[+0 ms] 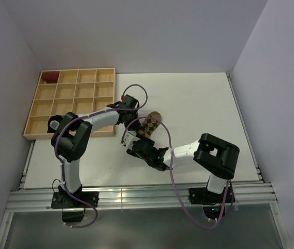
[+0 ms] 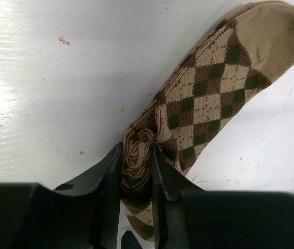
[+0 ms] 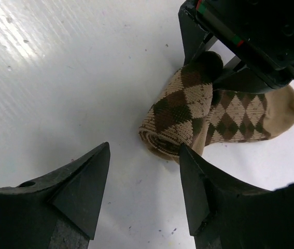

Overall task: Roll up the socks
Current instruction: Roll the sock at the center of the board.

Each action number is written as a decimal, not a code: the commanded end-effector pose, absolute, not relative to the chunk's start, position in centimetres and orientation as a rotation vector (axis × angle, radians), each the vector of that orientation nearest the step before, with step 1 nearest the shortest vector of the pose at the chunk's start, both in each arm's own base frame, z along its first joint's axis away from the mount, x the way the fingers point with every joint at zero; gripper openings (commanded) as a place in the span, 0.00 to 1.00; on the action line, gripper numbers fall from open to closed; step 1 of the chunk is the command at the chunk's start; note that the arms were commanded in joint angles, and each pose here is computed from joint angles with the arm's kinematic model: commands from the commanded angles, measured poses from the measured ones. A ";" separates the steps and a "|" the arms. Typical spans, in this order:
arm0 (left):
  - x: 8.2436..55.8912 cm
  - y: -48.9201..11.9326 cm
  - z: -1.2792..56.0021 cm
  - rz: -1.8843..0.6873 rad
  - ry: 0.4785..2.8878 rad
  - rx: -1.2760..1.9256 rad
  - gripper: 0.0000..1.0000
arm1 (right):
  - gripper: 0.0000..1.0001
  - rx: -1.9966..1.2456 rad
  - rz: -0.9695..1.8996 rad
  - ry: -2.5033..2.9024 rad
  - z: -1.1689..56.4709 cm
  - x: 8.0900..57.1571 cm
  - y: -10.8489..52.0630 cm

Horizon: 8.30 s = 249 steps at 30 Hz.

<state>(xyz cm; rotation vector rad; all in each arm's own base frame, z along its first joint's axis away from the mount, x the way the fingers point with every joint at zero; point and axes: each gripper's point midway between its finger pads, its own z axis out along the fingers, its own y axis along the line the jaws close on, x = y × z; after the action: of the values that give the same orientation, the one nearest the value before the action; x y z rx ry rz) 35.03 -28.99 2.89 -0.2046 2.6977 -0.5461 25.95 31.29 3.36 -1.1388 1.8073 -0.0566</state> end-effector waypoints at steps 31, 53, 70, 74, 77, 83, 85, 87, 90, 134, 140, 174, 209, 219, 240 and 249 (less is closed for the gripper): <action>32.3 -27.8 0.9 -0.503 2.789 -0.102 0.25 | 0.00 -0.961 0.120 1.972 3.1 28.2 30.8; 34.5 -29.4 5.1 -0.704 2.603 -0.210 0.45 | 0.00 -0.617 0.923 2.181 4.5 29.5 27.6; 32.2 -28.1 0.5 -0.641 2.703 -0.210 0.04 | 0.27 -0.736 0.625 2.108 6.0 29.3 28.6; 32.1 -28.1 0.2 -0.642 2.707 -0.200 0.04 | 0.50 -0.753 0.547 2.042 7.9 29.3 28.5; 32.2 -28.1 0.1 -0.637 2.711 -0.193 0.04 | 0.55 -0.764 0.529 1.983 9.3 28.9 29.4; 32.2 -28.3 0.4 -0.650 2.705 -0.185 0.04 | 0.57 -0.757 0.499 1.973 9.5 30.5 30.5; 32.2 -28.3 0.5 -0.647 2.704 -0.181 0.04 | 0.57 -0.759 0.482 1.994 8.6 30.9 30.6; 32.2 -28.3 0.5 -0.647 2.704 -0.181 0.04 | 0.57 -0.756 0.468 2.003 8.2 31.4 30.8; 32.3 -28.3 0.7 -0.655 2.699 -0.176 0.04 | 0.57 -0.808 0.442 2.004 7.4 31.8 31.0; 39.6 -28.7 2.0 -0.618 2.570 0.001 0.25 | 0.00 -1.151 0.681 2.030 5.2 27.9 33.3; 40.4 -29.8 2.5 -0.631 2.544 0.055 0.25 | 0.00 -1.181 0.682 2.036 5.0 27.5 33.5; 40.1 -24.1 14.5 -0.551 2.302 -0.437 0.73 | 0.00 -0.884 0.917 2.403 0.6 27.9 31.7; 28.8 -17.1 8.1 -0.512 2.406 -0.782 0.61 | 0.00 -1.148 0.769 2.276 0.8 25.4 33.2; 29.9 -18.9 4.2 -0.502 2.500 -0.759 0.30 | 0.00 -1.155 0.744 2.191 2.6 24.8 33.0; 35.8 -29.1 3.3 -0.712 2.536 -0.363 0.18 | 0.00 -1.178 0.650 2.029 6.2 24.0 33.2; 35.7 -29.6 2.5 -0.750 2.542 -0.355 0.18 | 0.00 -1.226 0.550 2.030 5.9 24.3 34.3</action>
<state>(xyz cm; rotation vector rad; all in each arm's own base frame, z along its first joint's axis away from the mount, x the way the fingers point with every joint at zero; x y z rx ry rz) 34.68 -28.74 2.28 -0.3870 2.5768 -0.7167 24.71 33.26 5.26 -1.1719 2.0542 0.5935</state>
